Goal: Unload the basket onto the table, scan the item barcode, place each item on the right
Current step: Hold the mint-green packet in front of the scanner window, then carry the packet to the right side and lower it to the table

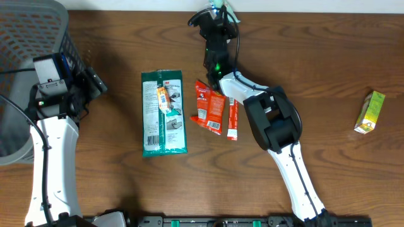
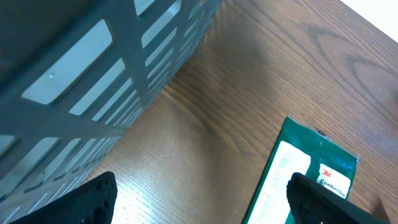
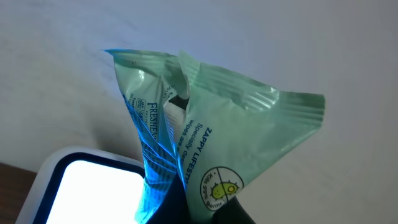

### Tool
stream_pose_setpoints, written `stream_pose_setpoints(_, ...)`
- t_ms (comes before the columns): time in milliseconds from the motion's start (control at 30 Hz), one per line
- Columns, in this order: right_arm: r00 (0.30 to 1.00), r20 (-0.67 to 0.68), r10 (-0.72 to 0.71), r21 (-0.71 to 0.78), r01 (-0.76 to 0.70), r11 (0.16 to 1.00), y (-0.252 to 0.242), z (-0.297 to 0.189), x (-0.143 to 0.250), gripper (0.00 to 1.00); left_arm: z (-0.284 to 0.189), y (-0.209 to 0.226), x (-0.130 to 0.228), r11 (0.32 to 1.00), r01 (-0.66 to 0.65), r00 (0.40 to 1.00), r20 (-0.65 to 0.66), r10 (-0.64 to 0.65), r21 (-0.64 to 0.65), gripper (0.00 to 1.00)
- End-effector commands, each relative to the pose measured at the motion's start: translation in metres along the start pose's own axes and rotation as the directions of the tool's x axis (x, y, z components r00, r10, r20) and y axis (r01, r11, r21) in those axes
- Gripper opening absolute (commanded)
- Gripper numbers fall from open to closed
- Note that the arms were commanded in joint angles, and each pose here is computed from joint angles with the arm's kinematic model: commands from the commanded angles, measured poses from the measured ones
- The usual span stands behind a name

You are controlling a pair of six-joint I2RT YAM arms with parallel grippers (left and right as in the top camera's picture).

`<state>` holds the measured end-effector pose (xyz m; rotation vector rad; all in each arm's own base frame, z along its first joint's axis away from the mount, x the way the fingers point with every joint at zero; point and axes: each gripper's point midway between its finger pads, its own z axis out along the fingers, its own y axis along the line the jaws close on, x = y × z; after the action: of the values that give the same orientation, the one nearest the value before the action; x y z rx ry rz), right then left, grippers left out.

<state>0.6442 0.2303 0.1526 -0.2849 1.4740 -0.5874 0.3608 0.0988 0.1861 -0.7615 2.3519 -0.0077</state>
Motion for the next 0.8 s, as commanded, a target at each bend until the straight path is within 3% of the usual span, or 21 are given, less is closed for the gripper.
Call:
stream_pose_setpoints(0,0.992,0.001,0.128,0.031,-0.128,0.991,-0.013,0.007,-0.006,0.01,-0.008,0.002,-0.01,1.0,0.014,0.999,0.036,-0.014,-0.006,0.88)
stream_pose_setpoints(567,0.995,-0.041,0.088,0.004,-0.088,0.996,-0.008,0.01,0.007,0.01,-0.008,0.002,-0.01,1.0,0.014,0.999,0.036,-0.014,-0.006,0.88)
stream_pose_setpoints(767,0.992,-0.017,0.125,0.06,-0.124,0.99,-0.026,0.012,-0.004,0.01,-0.008,0.002,-0.01,1.0,0.014,0.999,0.036,-0.014,-0.006,0.88)
